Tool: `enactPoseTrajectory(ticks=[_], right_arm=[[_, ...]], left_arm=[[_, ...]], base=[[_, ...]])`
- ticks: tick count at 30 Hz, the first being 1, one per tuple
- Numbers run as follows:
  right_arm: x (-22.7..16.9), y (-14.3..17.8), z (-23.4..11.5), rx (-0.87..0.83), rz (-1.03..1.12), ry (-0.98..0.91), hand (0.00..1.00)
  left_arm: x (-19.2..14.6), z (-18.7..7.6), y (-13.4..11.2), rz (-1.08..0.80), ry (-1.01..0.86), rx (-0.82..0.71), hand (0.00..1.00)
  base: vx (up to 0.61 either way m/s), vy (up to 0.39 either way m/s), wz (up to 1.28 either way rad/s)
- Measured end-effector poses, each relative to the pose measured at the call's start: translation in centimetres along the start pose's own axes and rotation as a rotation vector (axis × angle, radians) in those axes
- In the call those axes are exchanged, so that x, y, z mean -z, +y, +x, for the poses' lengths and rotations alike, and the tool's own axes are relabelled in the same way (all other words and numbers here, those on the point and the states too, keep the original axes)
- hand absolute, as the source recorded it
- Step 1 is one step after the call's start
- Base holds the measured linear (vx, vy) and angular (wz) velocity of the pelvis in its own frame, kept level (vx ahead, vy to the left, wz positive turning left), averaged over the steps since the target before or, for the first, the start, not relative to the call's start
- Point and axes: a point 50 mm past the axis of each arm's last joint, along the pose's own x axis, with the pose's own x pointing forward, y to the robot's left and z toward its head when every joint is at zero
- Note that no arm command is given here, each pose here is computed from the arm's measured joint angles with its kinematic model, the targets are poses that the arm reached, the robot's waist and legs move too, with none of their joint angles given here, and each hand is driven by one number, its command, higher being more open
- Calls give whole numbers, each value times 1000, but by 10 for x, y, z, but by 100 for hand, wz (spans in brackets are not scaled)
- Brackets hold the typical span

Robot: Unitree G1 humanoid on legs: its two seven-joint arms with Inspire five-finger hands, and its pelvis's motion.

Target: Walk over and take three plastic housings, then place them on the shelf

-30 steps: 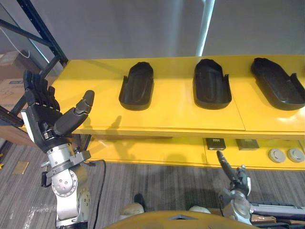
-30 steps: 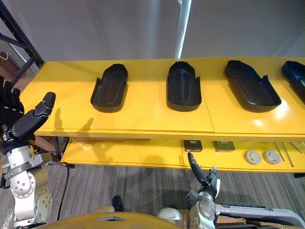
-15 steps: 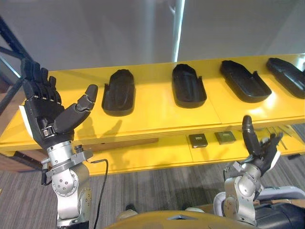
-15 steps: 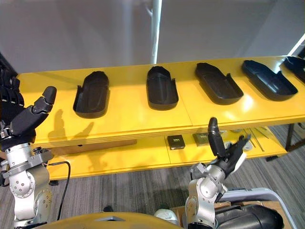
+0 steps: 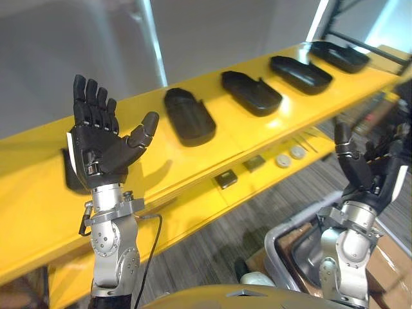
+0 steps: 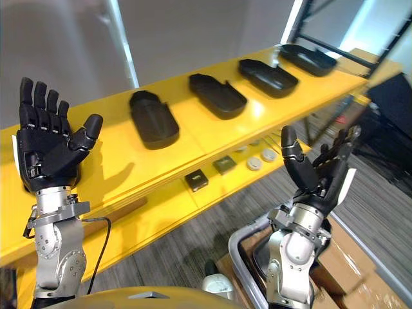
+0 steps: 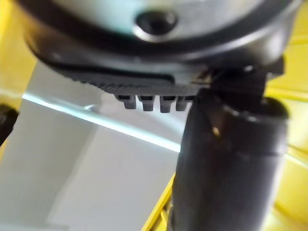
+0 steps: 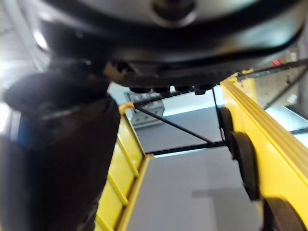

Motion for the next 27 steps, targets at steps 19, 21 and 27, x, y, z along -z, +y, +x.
enactPoseTrajectory(ticks=[19,21,27], right_arm=[[-12,15,-9,-37,60,-65,100],[-15,8,-19,-44,75,-36,100],[-26,28,-10,-137,277,-98,100]], left_arm=[[-19,-3,13,152,-62,-75,100],[-22,-5,13,152,-71,-83,100],[-31,-5,26,194,-102,-163,100]], base=[[-46,77,-39],[-265,36,-70],[-192,-32,-60]])
